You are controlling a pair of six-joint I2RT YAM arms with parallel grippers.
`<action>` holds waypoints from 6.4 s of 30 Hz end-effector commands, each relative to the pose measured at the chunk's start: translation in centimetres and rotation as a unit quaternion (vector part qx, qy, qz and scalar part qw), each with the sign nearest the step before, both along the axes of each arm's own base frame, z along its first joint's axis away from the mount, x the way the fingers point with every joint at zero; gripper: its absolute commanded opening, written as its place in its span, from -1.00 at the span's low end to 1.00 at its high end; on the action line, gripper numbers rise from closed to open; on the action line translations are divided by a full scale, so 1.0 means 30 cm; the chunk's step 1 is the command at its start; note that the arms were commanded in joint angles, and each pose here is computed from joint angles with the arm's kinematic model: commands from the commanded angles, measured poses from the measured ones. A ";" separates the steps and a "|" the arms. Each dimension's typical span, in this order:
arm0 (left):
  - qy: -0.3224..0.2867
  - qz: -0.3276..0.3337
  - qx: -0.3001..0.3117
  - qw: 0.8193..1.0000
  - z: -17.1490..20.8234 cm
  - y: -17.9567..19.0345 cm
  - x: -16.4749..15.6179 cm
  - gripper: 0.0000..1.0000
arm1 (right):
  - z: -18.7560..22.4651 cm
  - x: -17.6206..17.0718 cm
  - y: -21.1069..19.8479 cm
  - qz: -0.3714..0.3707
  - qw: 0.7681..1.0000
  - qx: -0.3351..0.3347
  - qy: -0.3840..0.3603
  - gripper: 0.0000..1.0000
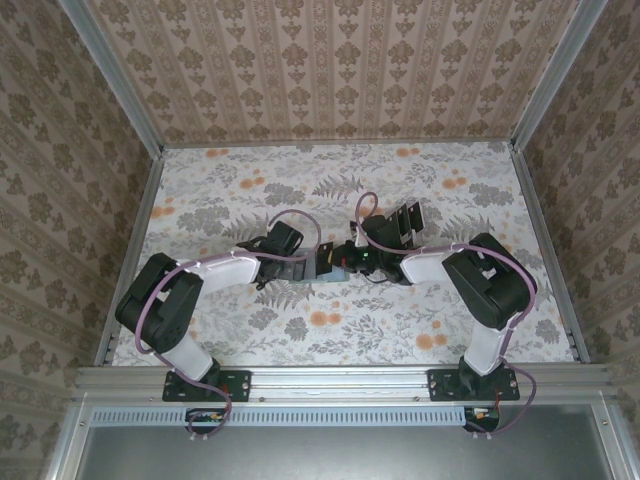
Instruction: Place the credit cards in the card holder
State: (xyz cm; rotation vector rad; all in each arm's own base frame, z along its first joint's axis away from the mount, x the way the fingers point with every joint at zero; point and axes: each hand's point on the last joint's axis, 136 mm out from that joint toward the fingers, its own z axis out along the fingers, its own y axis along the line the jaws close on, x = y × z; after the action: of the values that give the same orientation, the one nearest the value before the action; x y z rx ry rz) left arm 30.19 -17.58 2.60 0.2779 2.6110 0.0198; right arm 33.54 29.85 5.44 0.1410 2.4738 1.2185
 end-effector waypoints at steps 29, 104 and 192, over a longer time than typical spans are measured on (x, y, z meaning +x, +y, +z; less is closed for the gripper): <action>0.016 0.001 0.025 1.000 -0.028 0.028 -0.027 1.00 | 0.012 0.006 -0.004 -0.010 0.999 0.033 0.004 -1.00; 0.018 0.002 0.022 1.000 -0.038 0.030 -0.033 1.00 | -0.088 -0.004 -0.004 -0.014 0.999 0.023 0.022 -1.00; 0.021 0.002 0.019 1.000 -0.050 0.028 -0.036 0.99 | -0.174 -0.090 0.009 -0.014 0.995 0.038 0.091 -1.00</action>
State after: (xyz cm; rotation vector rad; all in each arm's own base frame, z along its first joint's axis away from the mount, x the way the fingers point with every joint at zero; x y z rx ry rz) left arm 30.24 -17.41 2.54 0.2734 2.6051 0.0298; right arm 32.07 30.32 2.83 0.2918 2.4616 1.3901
